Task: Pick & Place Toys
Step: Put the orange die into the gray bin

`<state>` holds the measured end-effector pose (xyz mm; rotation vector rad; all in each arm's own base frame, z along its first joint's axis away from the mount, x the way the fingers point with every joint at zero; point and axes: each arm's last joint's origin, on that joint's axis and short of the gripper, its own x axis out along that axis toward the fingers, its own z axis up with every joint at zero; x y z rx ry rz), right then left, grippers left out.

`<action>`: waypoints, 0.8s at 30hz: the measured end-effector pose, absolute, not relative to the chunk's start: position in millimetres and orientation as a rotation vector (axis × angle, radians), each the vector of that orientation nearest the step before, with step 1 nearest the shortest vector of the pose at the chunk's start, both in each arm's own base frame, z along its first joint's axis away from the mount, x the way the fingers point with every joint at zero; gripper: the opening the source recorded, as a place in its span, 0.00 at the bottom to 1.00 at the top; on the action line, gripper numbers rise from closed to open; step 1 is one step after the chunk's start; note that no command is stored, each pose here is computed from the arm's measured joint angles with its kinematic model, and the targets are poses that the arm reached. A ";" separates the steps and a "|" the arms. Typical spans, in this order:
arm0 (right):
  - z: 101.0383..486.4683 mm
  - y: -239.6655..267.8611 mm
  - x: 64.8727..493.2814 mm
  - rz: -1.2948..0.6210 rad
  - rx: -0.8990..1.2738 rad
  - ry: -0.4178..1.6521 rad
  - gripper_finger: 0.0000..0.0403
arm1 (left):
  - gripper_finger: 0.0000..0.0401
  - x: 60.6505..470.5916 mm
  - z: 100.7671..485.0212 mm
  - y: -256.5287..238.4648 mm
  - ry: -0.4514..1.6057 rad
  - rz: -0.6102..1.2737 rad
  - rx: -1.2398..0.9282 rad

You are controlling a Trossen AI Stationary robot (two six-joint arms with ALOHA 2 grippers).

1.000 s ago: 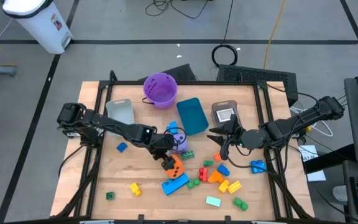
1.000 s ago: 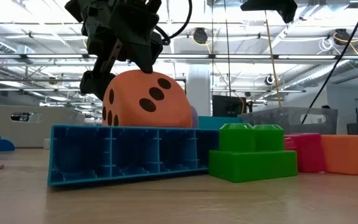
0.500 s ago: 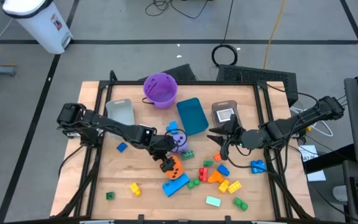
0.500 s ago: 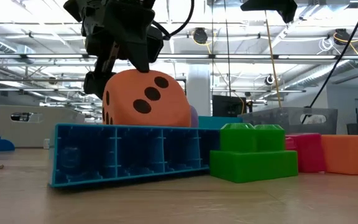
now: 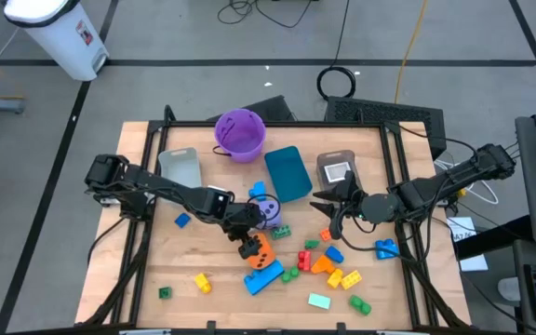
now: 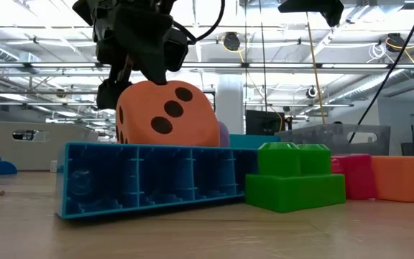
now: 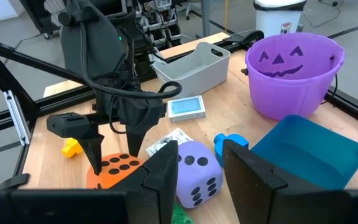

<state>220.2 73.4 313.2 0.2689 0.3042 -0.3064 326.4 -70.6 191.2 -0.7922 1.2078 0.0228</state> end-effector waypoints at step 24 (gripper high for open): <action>313.2 73.4 220.2 -0.307 0.272 0.304 0.29 | 0.74 327.3 195.5 -66.0 1.179 0.024 -0.813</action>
